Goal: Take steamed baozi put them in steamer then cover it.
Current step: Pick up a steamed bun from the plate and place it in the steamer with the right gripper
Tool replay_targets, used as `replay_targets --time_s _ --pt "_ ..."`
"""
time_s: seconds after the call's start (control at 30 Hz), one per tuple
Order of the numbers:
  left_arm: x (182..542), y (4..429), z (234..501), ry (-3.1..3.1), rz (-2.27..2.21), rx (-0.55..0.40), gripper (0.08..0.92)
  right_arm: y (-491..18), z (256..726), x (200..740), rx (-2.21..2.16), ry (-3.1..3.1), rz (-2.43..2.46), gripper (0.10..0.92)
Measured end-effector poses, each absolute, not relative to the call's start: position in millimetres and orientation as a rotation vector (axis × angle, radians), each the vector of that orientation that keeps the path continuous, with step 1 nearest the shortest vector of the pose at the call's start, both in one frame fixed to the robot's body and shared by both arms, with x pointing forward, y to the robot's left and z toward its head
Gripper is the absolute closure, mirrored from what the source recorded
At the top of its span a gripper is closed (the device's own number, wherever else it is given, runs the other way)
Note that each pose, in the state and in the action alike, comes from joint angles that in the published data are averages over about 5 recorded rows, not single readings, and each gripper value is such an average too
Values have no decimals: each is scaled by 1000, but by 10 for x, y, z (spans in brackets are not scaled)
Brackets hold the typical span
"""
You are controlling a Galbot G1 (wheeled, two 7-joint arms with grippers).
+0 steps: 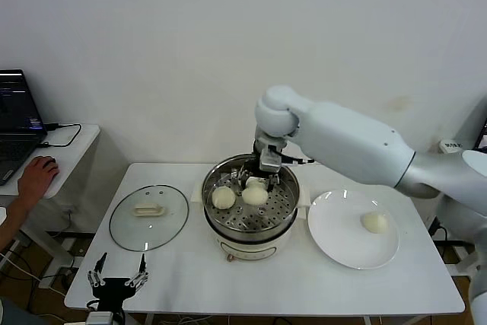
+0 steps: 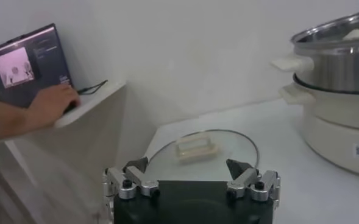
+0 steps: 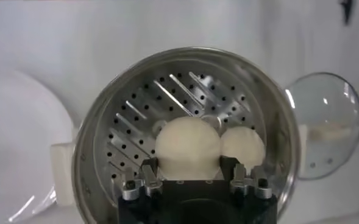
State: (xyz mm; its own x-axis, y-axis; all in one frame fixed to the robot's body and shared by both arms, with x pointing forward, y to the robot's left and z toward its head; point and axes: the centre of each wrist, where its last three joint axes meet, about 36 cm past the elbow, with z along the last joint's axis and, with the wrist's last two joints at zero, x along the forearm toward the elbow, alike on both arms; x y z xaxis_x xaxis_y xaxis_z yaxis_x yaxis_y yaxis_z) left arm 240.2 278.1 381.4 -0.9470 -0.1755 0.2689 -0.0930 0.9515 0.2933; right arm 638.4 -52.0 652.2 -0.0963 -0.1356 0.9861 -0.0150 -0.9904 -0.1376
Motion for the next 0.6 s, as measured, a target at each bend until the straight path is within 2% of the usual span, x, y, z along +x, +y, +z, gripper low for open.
replay_targets --time_s 0.6 --pt "2454 2787 3766 -2809 -395 181 177 -209 6098 6227 -2032 36 -2236 394"
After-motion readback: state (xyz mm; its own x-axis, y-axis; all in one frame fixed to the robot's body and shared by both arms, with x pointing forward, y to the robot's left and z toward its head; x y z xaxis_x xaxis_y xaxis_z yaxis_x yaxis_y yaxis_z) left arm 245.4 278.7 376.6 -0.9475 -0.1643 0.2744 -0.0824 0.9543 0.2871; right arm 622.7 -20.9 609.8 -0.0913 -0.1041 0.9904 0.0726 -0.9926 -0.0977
